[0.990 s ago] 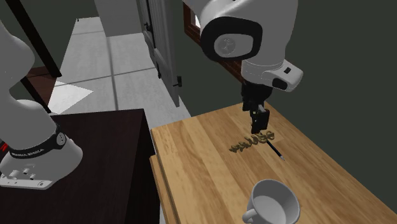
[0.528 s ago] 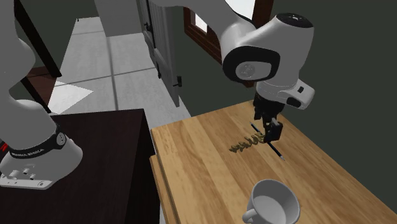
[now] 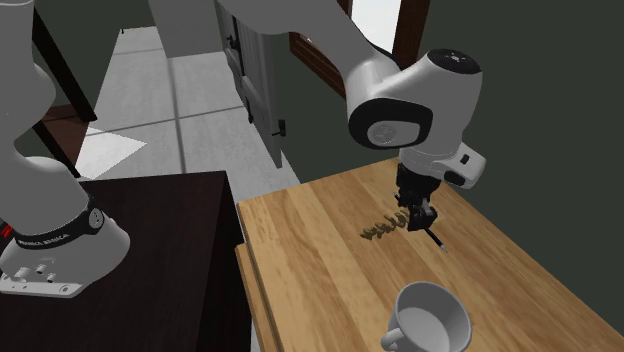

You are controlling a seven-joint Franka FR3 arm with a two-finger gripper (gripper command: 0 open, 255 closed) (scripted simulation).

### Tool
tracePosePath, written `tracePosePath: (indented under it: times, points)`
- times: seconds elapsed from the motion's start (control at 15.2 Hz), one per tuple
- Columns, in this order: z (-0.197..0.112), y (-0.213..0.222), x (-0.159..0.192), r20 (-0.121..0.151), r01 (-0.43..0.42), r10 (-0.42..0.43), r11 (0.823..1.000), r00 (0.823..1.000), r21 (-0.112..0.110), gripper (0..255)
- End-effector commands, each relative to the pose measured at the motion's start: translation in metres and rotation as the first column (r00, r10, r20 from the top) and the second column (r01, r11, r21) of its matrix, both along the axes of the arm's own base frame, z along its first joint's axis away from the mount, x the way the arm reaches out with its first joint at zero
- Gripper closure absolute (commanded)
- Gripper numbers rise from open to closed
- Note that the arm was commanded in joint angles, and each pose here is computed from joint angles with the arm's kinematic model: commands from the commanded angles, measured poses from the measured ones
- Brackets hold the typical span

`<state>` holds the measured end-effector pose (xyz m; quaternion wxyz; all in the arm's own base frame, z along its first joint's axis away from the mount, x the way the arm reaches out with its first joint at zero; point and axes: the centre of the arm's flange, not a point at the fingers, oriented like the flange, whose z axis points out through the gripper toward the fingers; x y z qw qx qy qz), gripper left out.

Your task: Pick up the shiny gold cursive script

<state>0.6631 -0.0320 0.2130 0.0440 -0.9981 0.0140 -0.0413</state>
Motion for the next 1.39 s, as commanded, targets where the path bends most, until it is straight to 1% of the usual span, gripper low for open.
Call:
tracePosePath:
  times: [0.0, 0.53, 1.32]
  points:
    - [-0.001, 0.0, 0.0, 0.0, 0.0, 0.0, 1.0, 1.0, 0.0, 255]
    - [-0.001, 0.0, 0.0, 0.0, 0.0, 0.0, 1.0, 1.0, 0.0, 255]
    - [0.063, 0.0, 0.0, 0.0, 0.0, 0.0, 1.0, 1.0, 0.0, 255]
